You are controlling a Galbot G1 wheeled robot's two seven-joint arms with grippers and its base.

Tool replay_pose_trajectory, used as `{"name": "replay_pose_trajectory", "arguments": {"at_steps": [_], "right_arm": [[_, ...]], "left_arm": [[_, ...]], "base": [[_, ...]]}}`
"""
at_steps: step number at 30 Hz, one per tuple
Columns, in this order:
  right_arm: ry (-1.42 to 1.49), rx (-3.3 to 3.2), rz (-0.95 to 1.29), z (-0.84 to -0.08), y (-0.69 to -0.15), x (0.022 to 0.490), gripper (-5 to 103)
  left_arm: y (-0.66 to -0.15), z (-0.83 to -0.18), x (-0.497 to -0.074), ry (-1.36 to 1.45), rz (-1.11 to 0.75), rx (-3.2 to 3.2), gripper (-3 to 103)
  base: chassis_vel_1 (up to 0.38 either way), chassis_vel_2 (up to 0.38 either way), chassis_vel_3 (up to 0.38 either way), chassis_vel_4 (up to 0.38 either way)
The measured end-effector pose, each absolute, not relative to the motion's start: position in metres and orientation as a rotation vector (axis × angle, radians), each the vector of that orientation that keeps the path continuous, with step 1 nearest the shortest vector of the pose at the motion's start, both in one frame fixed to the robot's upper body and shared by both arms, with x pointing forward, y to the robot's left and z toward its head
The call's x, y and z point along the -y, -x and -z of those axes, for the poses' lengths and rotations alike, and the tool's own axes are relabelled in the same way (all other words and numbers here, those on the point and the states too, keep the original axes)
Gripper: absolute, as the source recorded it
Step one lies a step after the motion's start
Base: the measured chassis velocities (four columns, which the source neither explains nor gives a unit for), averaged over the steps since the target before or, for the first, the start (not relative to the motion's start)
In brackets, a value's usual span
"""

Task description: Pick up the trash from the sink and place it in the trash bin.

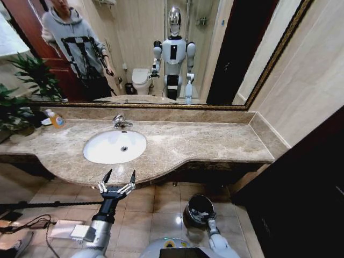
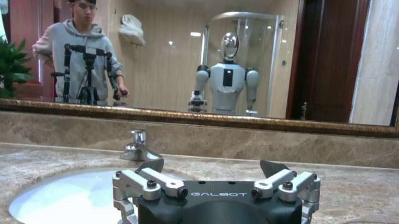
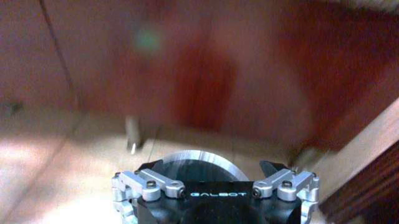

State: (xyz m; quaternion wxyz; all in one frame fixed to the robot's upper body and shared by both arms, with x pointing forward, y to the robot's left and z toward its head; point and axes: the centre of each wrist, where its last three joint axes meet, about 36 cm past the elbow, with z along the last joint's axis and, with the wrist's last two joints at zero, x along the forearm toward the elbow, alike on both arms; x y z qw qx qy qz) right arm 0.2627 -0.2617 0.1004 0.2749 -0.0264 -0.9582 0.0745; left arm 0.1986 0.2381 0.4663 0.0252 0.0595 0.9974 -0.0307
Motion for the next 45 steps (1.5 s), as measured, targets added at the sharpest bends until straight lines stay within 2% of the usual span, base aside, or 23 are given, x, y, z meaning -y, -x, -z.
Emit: {"name": "replay_pose_trajectory", "arguments": {"at_steps": [3,9,14,17,40,45], "right_arm": [[0.096,2.652,-0.197,-0.123,-0.26,0.266,100],[0.2,2.784,0.023,-0.193,-0.249,0.262,100],[0.198,2.86,0.043,-0.233,-0.241,0.26,100],[0.181,2.947,0.061,-0.286,-0.231,0.254,100],[0.141,3.258,0.06,-0.459,-0.219,0.227,100],[0.097,3.305,-0.012,-0.481,-0.215,0.224,100]], "left_arm": [[-0.199,-0.466,-0.238,-0.184,0.095,-3.084,100],[-0.199,-0.466,-0.238,-0.184,0.095,-3.084,100],[-0.199,-0.466,-0.238,-0.183,0.095,-3.084,100],[-0.199,-0.466,-0.238,-0.184,0.095,-3.084,100],[-0.199,-0.466,-0.238,-0.184,0.095,-3.084,100],[-0.199,-0.466,-0.238,-0.184,0.095,-3.084,100]], "base": [[0.0,0.0,0.0,0.0],[0.0,0.0,0.0,0.0],[0.0,0.0,0.0,0.0],[0.0,0.0,0.0,0.0],[0.0,0.0,0.0,0.0],[0.0,0.0,0.0,0.0]]}}
